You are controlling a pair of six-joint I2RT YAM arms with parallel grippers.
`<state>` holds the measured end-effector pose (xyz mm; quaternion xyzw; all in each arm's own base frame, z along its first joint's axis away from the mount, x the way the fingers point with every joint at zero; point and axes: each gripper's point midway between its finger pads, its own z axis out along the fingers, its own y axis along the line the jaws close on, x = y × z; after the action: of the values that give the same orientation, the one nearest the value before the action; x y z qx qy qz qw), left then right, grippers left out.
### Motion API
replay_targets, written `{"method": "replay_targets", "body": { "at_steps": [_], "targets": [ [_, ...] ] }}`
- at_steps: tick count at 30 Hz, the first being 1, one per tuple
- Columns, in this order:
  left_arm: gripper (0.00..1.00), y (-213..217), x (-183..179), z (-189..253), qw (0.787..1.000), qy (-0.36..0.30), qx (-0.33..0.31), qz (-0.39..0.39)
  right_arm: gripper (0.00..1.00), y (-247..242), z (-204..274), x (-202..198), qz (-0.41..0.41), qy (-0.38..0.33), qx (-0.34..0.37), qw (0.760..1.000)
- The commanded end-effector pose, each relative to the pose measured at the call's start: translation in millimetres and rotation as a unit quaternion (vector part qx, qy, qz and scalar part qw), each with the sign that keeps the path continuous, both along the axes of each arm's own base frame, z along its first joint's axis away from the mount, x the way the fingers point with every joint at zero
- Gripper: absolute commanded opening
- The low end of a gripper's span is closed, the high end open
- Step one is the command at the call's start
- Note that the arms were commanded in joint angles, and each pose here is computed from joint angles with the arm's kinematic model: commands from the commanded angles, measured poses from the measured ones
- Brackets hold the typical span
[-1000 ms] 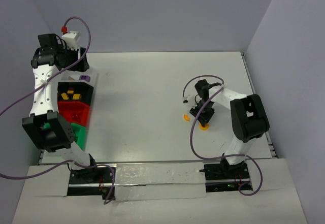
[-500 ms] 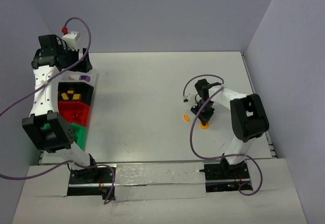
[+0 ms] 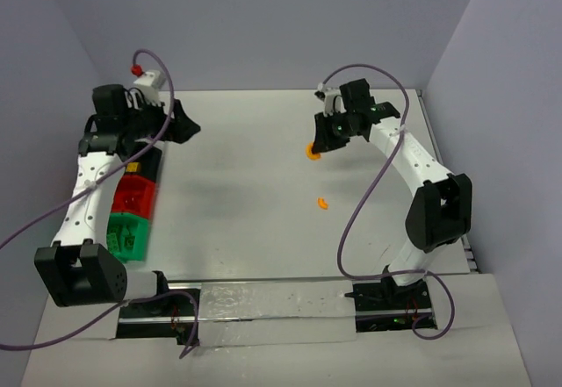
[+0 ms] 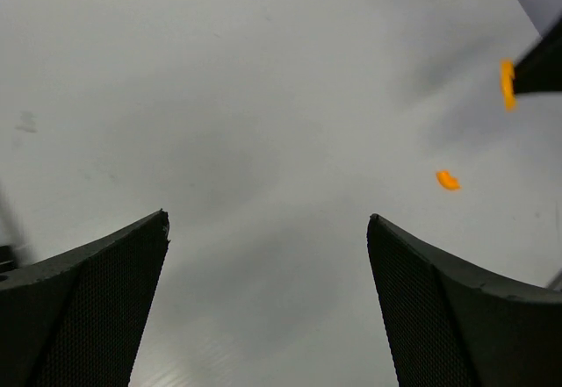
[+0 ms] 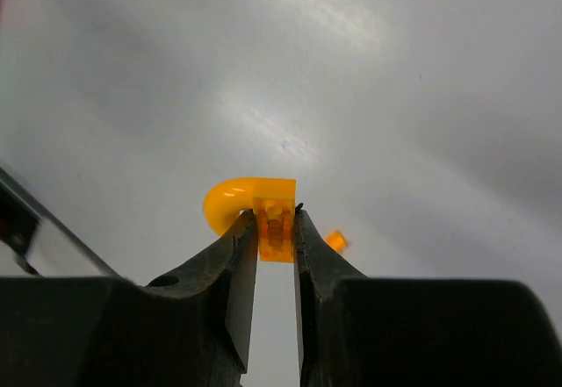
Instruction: Sort the legos into containers by color
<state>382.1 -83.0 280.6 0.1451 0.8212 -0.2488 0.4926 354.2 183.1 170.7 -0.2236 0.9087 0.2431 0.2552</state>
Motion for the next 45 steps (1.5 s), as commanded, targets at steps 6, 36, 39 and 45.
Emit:
{"method": "replay_targets", "body": {
  "at_steps": [6, 36, 39, 45],
  "targets": [
    [0.99, -95.5, -26.8, -23.9, 0.995, 0.014, -0.036, -0.092, 0.0, 67.8, 36.7, 52.8, -0.208, 0.047, 0.124, 0.969],
    [0.78, -193.4, -22.3, -48.8, 0.977, 0.097, -0.102, -0.162, 0.0, 158.7, 49.2, 21.7, -0.156, 0.115, 0.197, 0.961],
    [0.65, -194.8, -21.1, -49.0, 0.976, 0.099, -0.103, -0.166, 0.0, 163.1, 51.0, 18.6, -0.145, 0.115, 0.201, 0.962],
    [0.34, -196.9, -21.8, -50.7, 0.974, 0.103, -0.103, -0.176, 0.0, 166.1, 51.8, 15.3, -0.132, 0.119, 0.207, 0.962]
  ]
}}
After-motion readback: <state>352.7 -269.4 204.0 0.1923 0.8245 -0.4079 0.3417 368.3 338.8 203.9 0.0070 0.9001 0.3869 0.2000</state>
